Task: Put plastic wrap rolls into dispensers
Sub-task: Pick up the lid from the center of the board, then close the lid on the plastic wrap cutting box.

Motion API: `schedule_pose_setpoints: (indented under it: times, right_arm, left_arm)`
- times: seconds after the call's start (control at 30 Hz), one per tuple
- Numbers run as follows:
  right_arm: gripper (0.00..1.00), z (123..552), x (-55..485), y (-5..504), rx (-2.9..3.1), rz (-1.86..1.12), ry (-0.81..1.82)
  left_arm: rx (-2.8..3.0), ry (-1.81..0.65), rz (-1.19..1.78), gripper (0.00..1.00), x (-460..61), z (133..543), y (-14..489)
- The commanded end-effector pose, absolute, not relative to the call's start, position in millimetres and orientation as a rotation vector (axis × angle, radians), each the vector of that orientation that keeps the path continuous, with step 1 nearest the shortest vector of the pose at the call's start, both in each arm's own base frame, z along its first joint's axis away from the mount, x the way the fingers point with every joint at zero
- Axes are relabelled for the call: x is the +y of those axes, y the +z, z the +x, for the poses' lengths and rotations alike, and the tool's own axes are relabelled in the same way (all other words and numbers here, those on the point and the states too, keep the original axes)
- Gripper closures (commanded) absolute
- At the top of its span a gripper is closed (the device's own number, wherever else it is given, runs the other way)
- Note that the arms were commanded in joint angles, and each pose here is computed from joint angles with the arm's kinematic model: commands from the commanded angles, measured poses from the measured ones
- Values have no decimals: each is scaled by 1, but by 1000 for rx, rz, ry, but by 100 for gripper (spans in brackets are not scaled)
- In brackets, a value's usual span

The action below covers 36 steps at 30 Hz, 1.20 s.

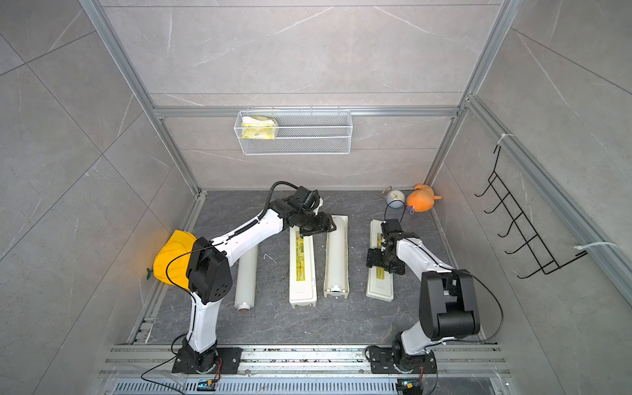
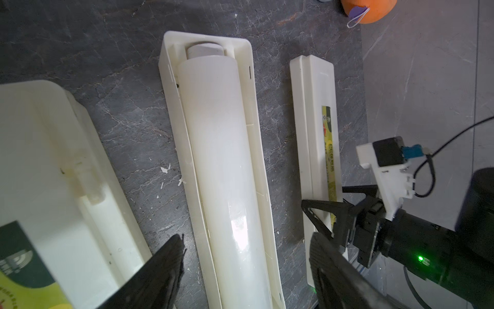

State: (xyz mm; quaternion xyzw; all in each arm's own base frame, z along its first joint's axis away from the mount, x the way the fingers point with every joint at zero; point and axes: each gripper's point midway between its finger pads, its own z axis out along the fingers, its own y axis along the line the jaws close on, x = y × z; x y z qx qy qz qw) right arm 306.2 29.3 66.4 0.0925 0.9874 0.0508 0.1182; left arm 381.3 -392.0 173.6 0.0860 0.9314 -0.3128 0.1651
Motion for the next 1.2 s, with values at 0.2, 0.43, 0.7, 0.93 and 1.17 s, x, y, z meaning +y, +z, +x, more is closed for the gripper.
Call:
schedule_pose_setpoints:
  times: [0.2, 0.43, 0.7, 0.93, 1.17]
  right_arm:
    - [8, 322, 86, 141, 2730, 161, 296]
    - [7, 333, 139, 142, 2750, 99, 196]
    - [6, 335, 167, 128, 2720, 129, -19]
    - [6, 321, 184, 100, 2770, 108, -93]
    - [1, 322, 188, 87, 2786, 118, -113]
  left_arm:
    - [2588, -927, 266, 24, -371, 381, 209]
    - [2580, -936, 216, 25, -353, 380, 215]
    - [2560, -919, 151, 24, -321, 379, 215]
    - [2552, -934, 109, 24, -302, 382, 211]
    - [2550, -950, 95, 24, -294, 381, 208]
